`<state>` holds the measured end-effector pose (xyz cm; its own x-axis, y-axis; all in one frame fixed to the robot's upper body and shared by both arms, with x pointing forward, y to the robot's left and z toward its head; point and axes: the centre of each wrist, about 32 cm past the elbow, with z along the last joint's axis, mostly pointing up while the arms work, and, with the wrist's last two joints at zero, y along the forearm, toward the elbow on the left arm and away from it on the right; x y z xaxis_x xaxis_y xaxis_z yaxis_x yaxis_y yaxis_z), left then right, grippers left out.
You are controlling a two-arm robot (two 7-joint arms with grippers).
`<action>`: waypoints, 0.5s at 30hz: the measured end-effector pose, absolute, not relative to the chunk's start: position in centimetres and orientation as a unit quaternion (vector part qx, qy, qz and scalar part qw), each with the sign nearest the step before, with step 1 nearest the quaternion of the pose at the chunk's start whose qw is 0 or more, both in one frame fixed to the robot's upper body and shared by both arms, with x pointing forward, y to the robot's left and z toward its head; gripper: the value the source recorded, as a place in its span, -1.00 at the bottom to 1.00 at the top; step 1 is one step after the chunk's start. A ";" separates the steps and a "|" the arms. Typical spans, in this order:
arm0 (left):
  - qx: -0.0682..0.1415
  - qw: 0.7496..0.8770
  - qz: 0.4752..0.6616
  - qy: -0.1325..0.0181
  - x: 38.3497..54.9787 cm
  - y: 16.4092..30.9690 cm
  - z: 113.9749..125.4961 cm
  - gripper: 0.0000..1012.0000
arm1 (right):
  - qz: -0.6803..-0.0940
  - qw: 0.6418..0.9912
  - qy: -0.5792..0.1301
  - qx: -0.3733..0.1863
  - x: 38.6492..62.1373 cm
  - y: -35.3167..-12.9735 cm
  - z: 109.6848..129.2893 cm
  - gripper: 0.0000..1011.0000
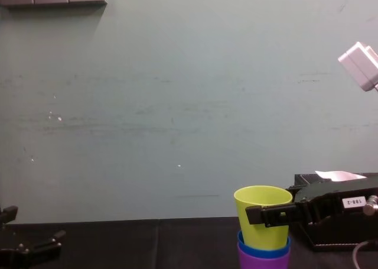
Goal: Stack the three plastic cups sequentially using one hand.
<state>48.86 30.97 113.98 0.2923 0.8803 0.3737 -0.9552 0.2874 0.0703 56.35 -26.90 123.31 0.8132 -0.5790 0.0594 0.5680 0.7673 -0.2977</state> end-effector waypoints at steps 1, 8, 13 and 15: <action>0.141 0.791 0.580 -0.133 48.9 31.0 114.0 1.00 | -0.305 0.940 0.018 -0.153 56.4 -26.9 123.3 0.51; 0.141 0.791 0.580 -0.132 48.9 31.0 114.0 1.00 | -0.305 0.940 0.017 -0.152 56.4 -26.9 123.4 0.84; 0.141 0.791 0.580 -0.132 48.9 31.0 114.0 1.00 | -0.305 0.940 0.017 -0.152 56.4 -26.9 123.4 0.99; 0.141 0.791 0.580 -0.132 48.9 31.0 114.0 1.00 | -0.305 0.940 0.017 -0.152 56.4 -26.9 123.4 0.99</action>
